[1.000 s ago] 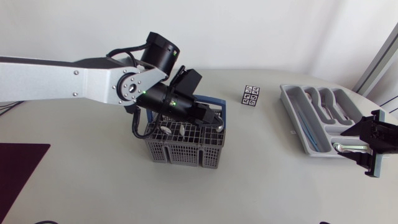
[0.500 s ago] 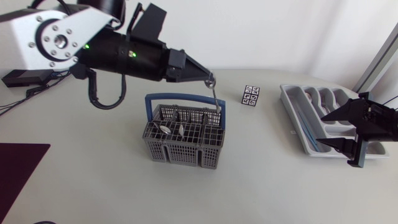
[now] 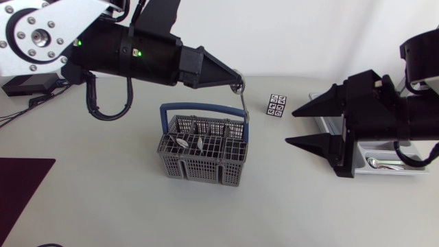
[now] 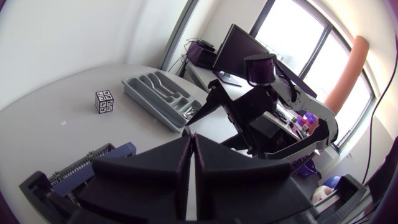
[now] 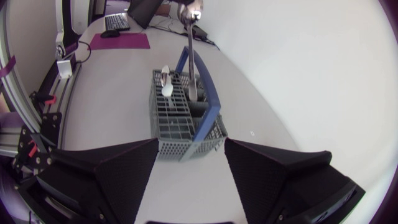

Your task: Transfer all utensils from the basket to the drawer tray.

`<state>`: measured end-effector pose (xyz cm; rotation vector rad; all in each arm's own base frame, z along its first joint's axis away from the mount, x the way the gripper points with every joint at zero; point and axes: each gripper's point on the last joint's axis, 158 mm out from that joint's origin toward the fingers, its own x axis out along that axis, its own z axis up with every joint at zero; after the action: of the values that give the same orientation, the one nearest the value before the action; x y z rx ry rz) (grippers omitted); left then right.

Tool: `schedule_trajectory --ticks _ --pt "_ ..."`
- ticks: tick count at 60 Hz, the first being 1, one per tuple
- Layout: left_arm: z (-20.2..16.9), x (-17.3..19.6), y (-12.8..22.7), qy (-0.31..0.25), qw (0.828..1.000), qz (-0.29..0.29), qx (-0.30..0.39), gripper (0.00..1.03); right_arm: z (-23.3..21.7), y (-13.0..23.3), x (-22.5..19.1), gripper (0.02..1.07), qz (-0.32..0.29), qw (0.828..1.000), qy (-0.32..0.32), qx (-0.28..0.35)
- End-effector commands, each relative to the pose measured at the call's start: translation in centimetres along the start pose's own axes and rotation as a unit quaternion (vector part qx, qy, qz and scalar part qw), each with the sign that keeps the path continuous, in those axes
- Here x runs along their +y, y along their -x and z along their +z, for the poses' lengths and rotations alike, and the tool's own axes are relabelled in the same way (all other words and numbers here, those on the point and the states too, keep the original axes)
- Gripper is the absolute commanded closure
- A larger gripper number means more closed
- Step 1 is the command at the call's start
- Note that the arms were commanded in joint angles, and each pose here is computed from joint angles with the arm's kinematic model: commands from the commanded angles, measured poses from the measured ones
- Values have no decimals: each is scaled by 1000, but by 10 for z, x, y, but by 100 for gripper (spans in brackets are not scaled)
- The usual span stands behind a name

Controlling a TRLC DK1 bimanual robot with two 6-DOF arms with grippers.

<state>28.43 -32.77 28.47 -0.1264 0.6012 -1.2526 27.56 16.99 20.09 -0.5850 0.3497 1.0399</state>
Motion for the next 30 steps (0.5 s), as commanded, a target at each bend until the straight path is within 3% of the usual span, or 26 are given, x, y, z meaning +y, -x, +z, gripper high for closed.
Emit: schedule_trajectory --ticks 1,13,30 --pt "-14 -1 -5 -6 1000 -9 17 100 25 -7 3 30 9 999 -36 -26" --pt "-26 3 -11 -11 999 -8 33 100 55 -31 13 32 25 998 -36 -46" --pt "-35 6 -16 -17 999 -3 45 100 68 -63 18 67 37 998 -29 -52"
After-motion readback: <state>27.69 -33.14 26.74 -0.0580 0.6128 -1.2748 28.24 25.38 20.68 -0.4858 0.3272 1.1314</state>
